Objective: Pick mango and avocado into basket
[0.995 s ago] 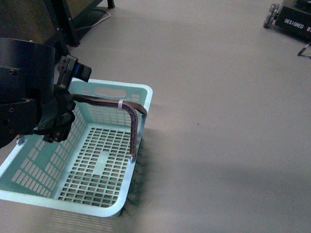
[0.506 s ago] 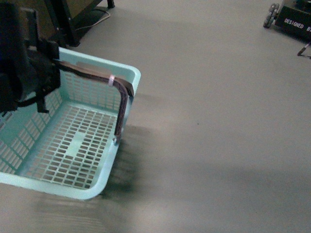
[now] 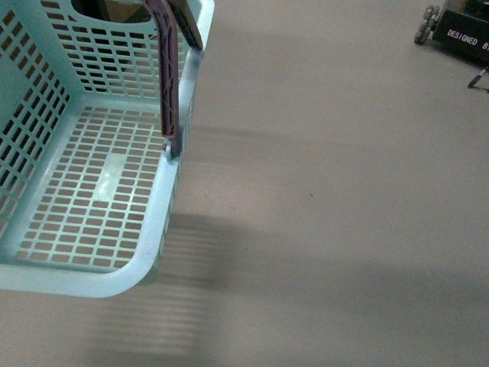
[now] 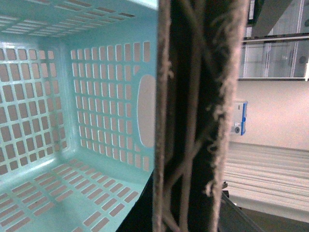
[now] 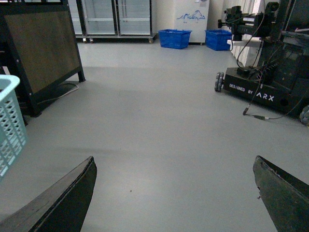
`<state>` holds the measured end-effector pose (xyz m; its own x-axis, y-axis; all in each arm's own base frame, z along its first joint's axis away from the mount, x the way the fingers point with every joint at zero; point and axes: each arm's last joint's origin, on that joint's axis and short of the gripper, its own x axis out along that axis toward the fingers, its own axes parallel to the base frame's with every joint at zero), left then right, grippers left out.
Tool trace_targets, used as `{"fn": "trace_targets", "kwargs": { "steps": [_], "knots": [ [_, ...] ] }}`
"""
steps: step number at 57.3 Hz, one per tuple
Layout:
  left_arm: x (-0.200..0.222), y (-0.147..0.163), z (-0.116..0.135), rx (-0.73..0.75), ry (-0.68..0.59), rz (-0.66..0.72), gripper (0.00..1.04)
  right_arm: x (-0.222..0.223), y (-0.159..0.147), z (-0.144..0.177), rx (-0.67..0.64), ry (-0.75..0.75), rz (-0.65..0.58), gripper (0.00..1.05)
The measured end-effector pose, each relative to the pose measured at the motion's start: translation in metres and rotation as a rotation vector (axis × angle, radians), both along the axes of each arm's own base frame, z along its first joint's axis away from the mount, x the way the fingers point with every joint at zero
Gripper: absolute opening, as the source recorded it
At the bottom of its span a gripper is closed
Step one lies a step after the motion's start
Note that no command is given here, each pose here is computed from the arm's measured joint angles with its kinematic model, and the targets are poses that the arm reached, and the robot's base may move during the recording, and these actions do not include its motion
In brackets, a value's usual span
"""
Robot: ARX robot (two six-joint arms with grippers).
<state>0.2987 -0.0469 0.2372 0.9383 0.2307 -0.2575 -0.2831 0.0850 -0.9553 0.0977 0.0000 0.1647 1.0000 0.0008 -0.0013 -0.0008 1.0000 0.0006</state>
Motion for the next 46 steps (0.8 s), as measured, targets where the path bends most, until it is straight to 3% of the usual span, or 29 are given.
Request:
{"fn": "trace_targets", "kwargs": {
  "steps": [10, 18, 46],
  "knots": [
    [-0.041, -0.002, 0.044, 0.0, 0.019, 0.025, 0.07, 0.0, 0.0, 0.0, 0.0, 0.0, 0.0, 0.97],
    [-0.066, -0.003, 0.063, -0.016, 0.01, 0.027, 0.07, 0.0, 0.0, 0.0, 0.0, 0.0, 0.0, 0.97],
    [-0.096, 0.001, 0.084, 0.025, -0.012, 0.065, 0.07, 0.0, 0.0, 0.0, 0.0, 0.0, 0.0, 0.97]
  ]
}}
